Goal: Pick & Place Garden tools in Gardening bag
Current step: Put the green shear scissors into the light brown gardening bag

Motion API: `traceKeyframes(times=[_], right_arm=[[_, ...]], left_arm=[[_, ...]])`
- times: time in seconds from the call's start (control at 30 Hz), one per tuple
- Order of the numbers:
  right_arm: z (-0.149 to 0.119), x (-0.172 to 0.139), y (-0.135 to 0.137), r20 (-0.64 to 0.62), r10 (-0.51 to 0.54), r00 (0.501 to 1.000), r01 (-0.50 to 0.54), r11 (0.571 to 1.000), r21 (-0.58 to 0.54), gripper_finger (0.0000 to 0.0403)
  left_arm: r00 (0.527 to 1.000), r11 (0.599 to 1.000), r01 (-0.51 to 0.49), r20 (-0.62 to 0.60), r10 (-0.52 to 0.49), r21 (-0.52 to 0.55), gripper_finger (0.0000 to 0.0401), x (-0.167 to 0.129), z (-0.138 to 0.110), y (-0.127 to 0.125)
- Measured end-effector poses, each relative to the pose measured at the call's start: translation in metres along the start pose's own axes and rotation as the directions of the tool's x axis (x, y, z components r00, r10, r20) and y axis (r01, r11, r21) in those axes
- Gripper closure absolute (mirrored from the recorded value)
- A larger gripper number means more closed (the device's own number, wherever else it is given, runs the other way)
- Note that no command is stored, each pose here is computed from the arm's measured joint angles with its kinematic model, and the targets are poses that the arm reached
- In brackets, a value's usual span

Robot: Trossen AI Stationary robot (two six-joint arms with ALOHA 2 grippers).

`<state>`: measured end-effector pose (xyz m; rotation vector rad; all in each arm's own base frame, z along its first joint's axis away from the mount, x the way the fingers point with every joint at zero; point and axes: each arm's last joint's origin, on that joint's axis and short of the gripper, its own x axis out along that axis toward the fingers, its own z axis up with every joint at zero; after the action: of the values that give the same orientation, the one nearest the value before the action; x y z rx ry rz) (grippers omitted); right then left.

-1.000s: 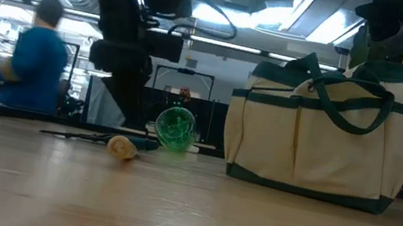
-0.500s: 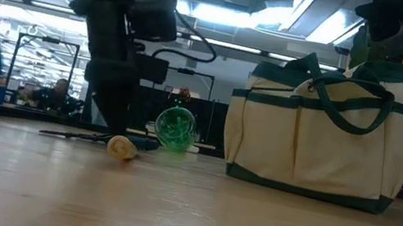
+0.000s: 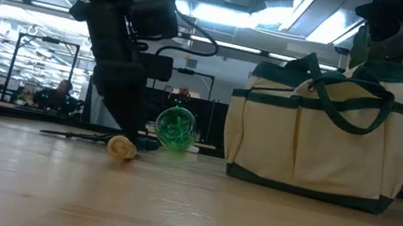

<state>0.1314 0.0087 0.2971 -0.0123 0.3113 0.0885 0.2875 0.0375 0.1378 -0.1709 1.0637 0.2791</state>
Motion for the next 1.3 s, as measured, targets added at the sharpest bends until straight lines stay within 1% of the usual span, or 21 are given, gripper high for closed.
traceKeyframes(times=[0.13, 0.2, 0.27, 0.53, 0.77, 0.97, 1.13, 1.3], right_arm=[[0.000, 0.000, 0.000, 0.000, 0.000, 1.000, 0.000, 1.000, 0.000, 0.0231], [0.000, 0.000, 0.000, 0.000, 0.000, 1.000, 0.000, 1.000, 0.000, 0.0231], [0.000, 0.000, 0.000, 0.000, 0.000, 1.000, 0.000, 1.000, 0.000, 0.0231], [0.000, 0.000, 0.000, 0.000, 0.000, 1.000, 0.000, 1.000, 0.000, 0.0231], [0.000, 0.000, 0.000, -0.001, 0.000, 1.000, 0.000, 1.000, 0.000, 0.0231], [0.000, 0.000, 0.000, 0.000, 0.000, 1.000, 0.000, 1.000, 0.000, 0.0231], [0.000, 0.000, 0.000, 0.000, 0.000, 1.000, 0.000, 1.000, 0.000, 0.0231], [0.000, 0.000, 0.000, 0.000, 0.000, 1.000, 0.000, 1.000, 0.000, 0.0231]], left_arm=[[1.000, 1.000, 0.006, -0.001, -0.006, -0.011, 0.0386, 0.000, 0.000, 0.000], [1.000, 1.000, 0.001, -0.003, -0.001, -0.014, 0.0392, 0.000, 0.000, 0.000], [1.000, 1.000, -0.002, -0.003, 0.002, -0.017, 0.0389, 0.000, 0.000, 0.000], [0.999, 0.999, -0.036, 0.004, 0.036, -0.030, 0.0352, 0.000, 0.000, 0.001], [0.997, 0.996, -0.077, 0.014, 0.077, -0.035, 0.0299, 0.000, 0.000, 0.002], [0.997, 0.996, -0.077, 0.012, 0.077, -0.037, 0.0258, 0.000, 0.000, 0.002], [0.997, 0.996, -0.077, 0.011, 0.078, -0.037, 0.0247, 0.000, 0.000, 0.002], [0.996, 0.996, -0.082, -0.024, 0.082, -0.028, 0.0251, 0.015, -0.003, 0.001]])
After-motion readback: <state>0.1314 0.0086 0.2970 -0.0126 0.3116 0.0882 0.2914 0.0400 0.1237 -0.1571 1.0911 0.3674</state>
